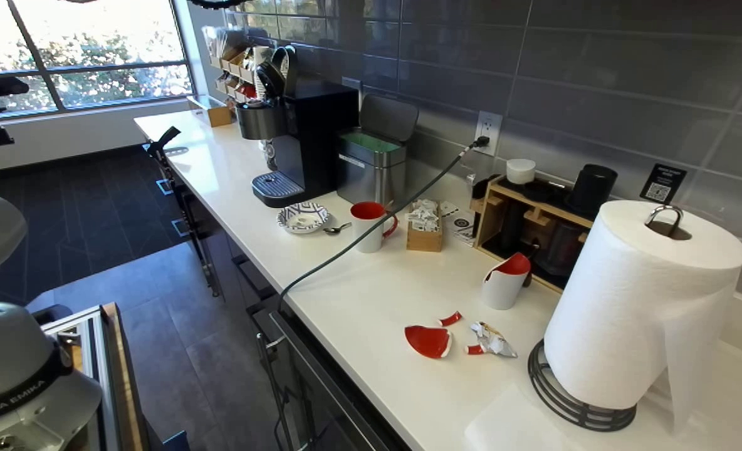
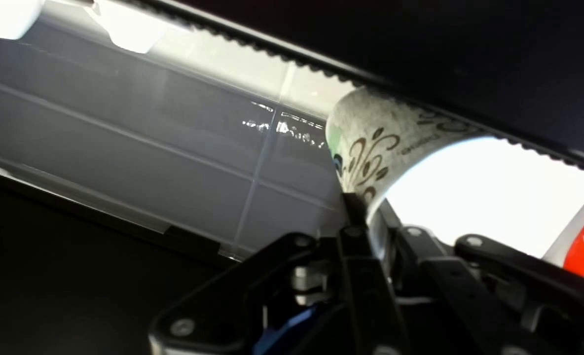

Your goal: Put the paper cup inside the cabinet

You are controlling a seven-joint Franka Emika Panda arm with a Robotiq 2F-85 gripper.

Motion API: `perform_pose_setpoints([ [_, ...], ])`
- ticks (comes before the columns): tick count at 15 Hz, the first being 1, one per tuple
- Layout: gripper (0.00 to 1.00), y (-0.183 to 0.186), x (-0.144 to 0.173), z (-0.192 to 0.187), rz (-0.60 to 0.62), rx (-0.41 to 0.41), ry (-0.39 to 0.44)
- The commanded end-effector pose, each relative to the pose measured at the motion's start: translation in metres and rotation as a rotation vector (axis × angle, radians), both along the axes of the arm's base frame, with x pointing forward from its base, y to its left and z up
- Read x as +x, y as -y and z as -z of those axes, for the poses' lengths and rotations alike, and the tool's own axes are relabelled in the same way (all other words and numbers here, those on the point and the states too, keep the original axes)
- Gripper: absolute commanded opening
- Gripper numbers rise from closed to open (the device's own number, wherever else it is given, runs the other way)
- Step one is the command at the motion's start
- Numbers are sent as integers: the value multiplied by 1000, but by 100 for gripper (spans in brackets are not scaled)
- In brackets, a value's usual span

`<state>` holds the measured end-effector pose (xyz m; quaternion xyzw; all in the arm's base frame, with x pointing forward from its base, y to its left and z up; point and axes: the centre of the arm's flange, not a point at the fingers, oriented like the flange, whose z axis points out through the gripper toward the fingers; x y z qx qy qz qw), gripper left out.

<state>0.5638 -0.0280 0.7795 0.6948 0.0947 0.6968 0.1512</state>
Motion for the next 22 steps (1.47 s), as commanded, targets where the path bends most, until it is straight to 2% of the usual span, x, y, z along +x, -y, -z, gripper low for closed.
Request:
perform_pose_setpoints([
  [1,43,-31,13,13,33,3,-34],
  [7,90,-21,-1,4,52,31,-42],
  [9,100,-14,-15,-5,60,39,-41],
  [13,100,-12,-45,-23,3,104,-88],
  [16,100,-9,-66,-32,-11,133,-168],
  [20,100,53,-107,-47,160,123,-262],
  [21,100,71,-119,-49,176,106,-295],
  [22,100,87,-133,-48,122,91,-327],
])
